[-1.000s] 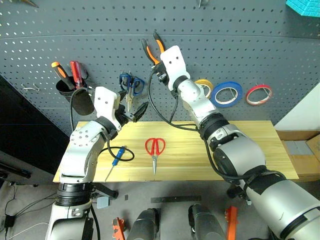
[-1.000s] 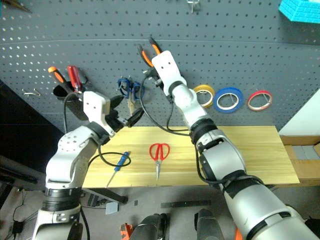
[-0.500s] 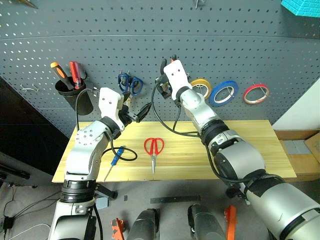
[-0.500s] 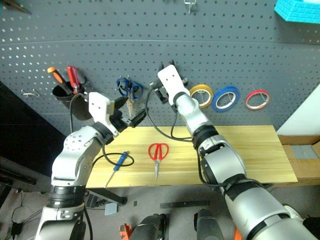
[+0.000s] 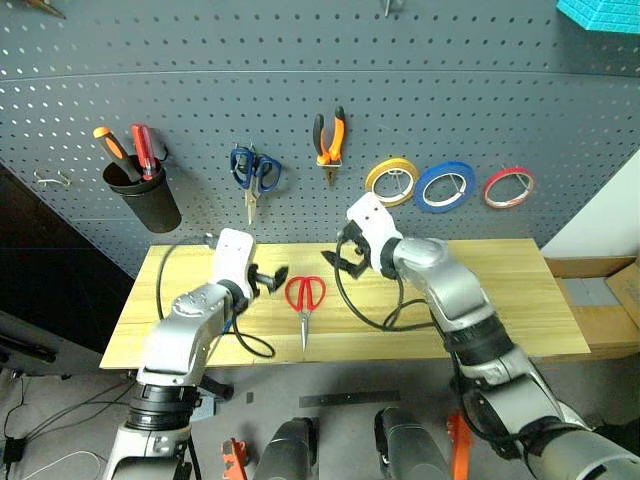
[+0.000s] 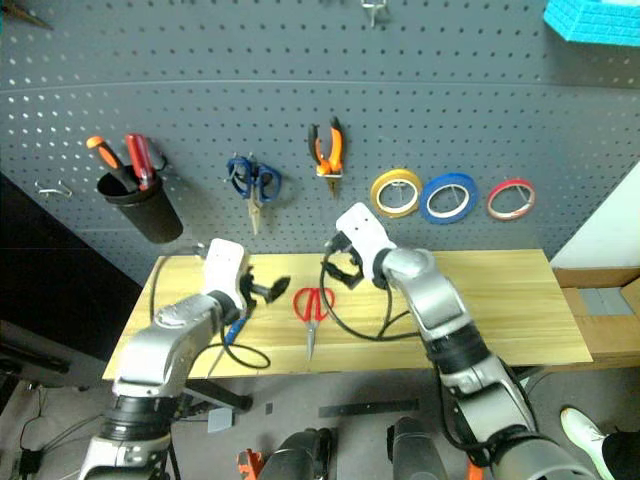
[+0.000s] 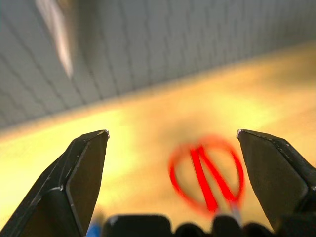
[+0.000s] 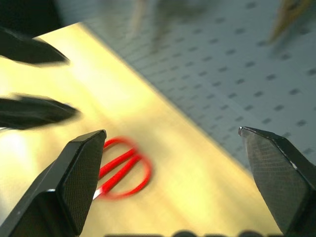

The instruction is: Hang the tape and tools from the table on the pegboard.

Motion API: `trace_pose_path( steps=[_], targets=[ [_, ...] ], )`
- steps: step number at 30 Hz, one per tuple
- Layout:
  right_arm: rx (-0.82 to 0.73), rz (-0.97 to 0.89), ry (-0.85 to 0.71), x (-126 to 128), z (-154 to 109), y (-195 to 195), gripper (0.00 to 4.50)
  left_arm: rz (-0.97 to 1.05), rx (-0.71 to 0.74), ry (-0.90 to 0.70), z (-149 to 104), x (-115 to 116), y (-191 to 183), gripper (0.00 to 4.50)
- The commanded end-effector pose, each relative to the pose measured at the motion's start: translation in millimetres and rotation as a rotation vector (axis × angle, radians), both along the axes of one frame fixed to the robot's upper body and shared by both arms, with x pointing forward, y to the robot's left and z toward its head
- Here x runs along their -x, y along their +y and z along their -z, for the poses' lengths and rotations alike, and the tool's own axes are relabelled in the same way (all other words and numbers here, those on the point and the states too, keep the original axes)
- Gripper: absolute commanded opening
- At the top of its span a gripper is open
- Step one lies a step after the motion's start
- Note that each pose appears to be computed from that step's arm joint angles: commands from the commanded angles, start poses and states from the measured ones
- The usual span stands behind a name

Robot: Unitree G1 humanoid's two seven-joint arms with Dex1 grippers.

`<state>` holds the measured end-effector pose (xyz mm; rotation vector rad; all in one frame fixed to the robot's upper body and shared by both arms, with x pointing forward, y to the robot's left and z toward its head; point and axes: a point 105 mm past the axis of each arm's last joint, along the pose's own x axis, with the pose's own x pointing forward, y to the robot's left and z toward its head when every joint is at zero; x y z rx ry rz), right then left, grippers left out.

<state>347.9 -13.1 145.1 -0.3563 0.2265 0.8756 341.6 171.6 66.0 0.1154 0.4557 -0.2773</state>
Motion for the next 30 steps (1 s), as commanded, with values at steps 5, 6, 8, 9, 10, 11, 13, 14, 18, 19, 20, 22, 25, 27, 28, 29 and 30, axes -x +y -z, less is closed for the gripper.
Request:
trace_pose_path(
  steps=[5, 6, 8, 9, 10, 11, 13, 14, 18, 19, 20, 22, 25, 27, 28, 29, 30],
  targets=[
    [0.031, -0.121, 0.069, 43, 9, 8, 4.47, -0.137, -0.014, 0.172, 44, 6, -12, 4.50],
    [0.038, -0.125, 0.074, 45, 11, 8, 4.47, -0.155, -0.016, 0.194, 49, 6, -14, 4.50],
    [0.042, -0.125, 0.080, 47, 12, 7, 4.47, -0.186, 0.003, 0.224, 56, 5, -18, 4.50],
    [0.043, -0.124, 0.082, 48, 12, 7, 4.47, -0.196, 0.011, 0.239, 59, 3, -22, 4.50],
    [0.044, -0.124, 0.083, 48, 12, 7, 4.47, -0.208, 0.017, 0.251, 61, 2, -24, 4.50],
    [0.046, -0.124, 0.084, 48, 12, 7, 4.47, -0.214, 0.017, 0.260, 62, 1, -25, 4.50],
    [0.052, -0.126, 0.083, 49, 12, 7, 4.47, -0.219, 0.045, 0.292, 67, 0, -30, 4.50],
    [0.055, -0.128, 0.081, 49, 12, 6, 4.47, -0.216, 0.054, 0.306, 69, -1, -35, 4.50],
    [0.060, -0.128, 0.077, 50, 10, 5, 4.47, -0.216, 0.079, 0.338, 74, -5, -43, 4.50],
    [0.061, -0.127, 0.075, 50, 10, 4, 4.47, -0.223, 0.093, 0.352, 76, -5, -44, 4.50],
    [0.062, -0.126, 0.074, 49, 9, 4, 4.47, -0.228, 0.104, 0.366, 78, -5, -45, 4.50],
    [0.063, -0.123, 0.070, 49, 8, 3, 4.47, -0.238, 0.133, 0.398, 81, -2, -48, 4.50],
    [0.066, -0.116, 0.062, 47, 6, 1, 4.47, -0.251, 0.164, 0.426, 85, 1, -51, 4.50],
    [0.067, -0.111, 0.057, 45, 4, 1, 4.49, -0.267, 0.191, 0.431, 86, 0, -51, 4.32],
    [0.067, -0.110, 0.055, 45, 4, 0, 4.50, -0.275, 0.203, 0.432, 86, 0, -52, 4.13],
    [0.067, -0.109, 0.054, 45, 3, 0, 4.50, -0.277, 0.207, 0.426, 86, -1, -51, 3.94],
    [0.068, -0.108, 0.053, 45, 3, 0, 4.50, -0.277, 0.212, 0.419, 86, -2, -51, 3.63]
  ],
)
